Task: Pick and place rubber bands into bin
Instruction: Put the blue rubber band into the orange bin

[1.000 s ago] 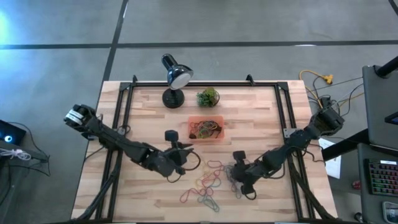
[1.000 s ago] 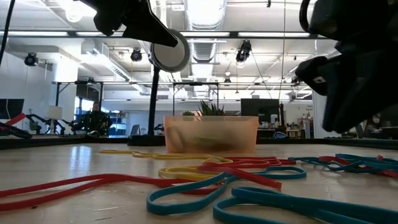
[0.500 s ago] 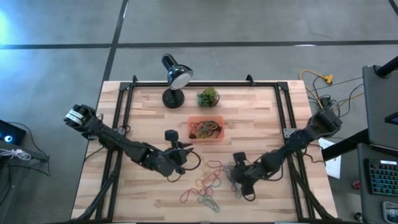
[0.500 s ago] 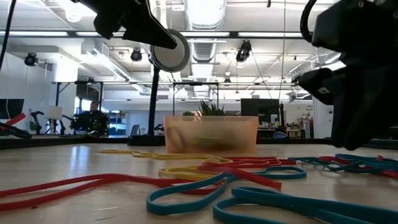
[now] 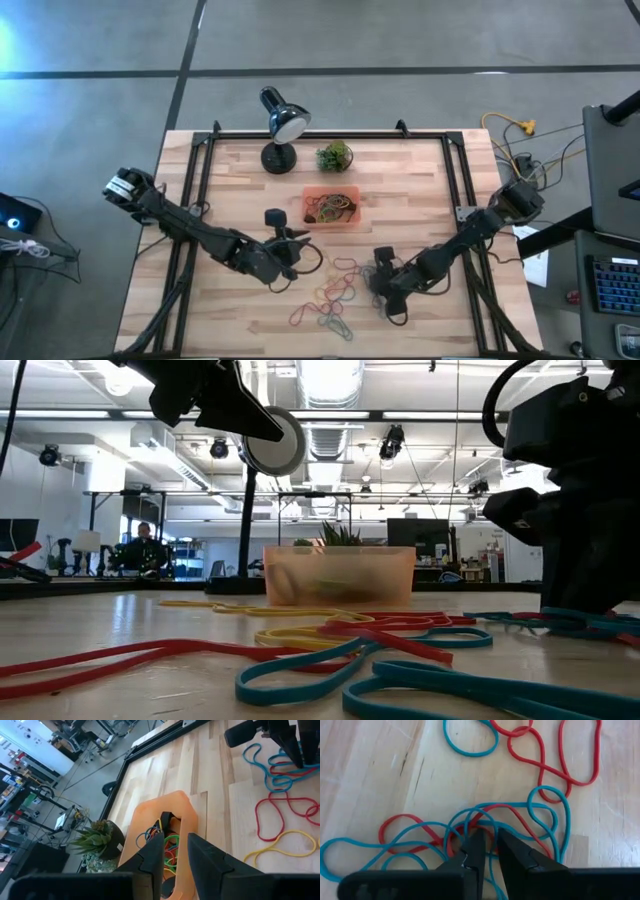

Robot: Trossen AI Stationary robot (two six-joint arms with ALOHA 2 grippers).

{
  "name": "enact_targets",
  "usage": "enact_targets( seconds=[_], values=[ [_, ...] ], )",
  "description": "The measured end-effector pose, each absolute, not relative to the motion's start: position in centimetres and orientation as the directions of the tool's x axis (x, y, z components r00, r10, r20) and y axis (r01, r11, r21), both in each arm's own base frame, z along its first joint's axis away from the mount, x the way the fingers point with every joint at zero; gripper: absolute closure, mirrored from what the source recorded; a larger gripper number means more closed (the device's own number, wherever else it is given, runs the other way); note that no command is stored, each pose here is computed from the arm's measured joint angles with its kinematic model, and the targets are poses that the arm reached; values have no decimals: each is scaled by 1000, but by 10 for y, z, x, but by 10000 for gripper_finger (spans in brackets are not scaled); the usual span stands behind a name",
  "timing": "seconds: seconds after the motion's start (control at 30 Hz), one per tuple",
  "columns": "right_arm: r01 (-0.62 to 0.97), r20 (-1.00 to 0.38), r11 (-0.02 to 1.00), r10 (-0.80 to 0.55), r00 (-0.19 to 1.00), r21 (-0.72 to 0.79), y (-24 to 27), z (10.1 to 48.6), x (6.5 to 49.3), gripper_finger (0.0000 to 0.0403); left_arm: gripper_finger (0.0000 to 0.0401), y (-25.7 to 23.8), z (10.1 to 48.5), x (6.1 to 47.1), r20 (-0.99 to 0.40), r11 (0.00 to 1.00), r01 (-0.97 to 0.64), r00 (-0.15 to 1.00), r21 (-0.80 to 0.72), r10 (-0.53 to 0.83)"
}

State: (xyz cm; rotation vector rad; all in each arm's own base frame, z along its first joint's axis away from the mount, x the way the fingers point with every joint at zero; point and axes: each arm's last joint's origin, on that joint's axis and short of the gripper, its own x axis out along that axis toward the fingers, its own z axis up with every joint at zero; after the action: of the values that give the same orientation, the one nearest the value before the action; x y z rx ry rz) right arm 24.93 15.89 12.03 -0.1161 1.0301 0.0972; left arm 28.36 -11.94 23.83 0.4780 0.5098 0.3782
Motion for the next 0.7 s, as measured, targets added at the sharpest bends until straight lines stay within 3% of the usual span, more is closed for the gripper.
enact_targets(
  seconds=[0.1, 0.33, 0.5, 0.7],
  values=[
    [-159, -859, 985, 26, 512, -65, 159, 122, 249, 388, 331, -119, 238, 283, -374, 823, -222, 808, 522, 455],
    [-168, -860, 983, 21, 511, -75, 160, 140, 249, 394, 331, -119, 236, 282, -387, 816, -210, 799, 538, 460],
    [-150, -856, 981, -27, 516, -122, 159, 170, 249, 394, 331, -118, 235, 282, -392, 812, -201, 795, 548, 462],
    [-110, -779, 955, -157, 607, -277, 157, 217, 254, 394, 331, -118, 235, 281, -393, 806, -201, 791, 557, 469]
  ],
)
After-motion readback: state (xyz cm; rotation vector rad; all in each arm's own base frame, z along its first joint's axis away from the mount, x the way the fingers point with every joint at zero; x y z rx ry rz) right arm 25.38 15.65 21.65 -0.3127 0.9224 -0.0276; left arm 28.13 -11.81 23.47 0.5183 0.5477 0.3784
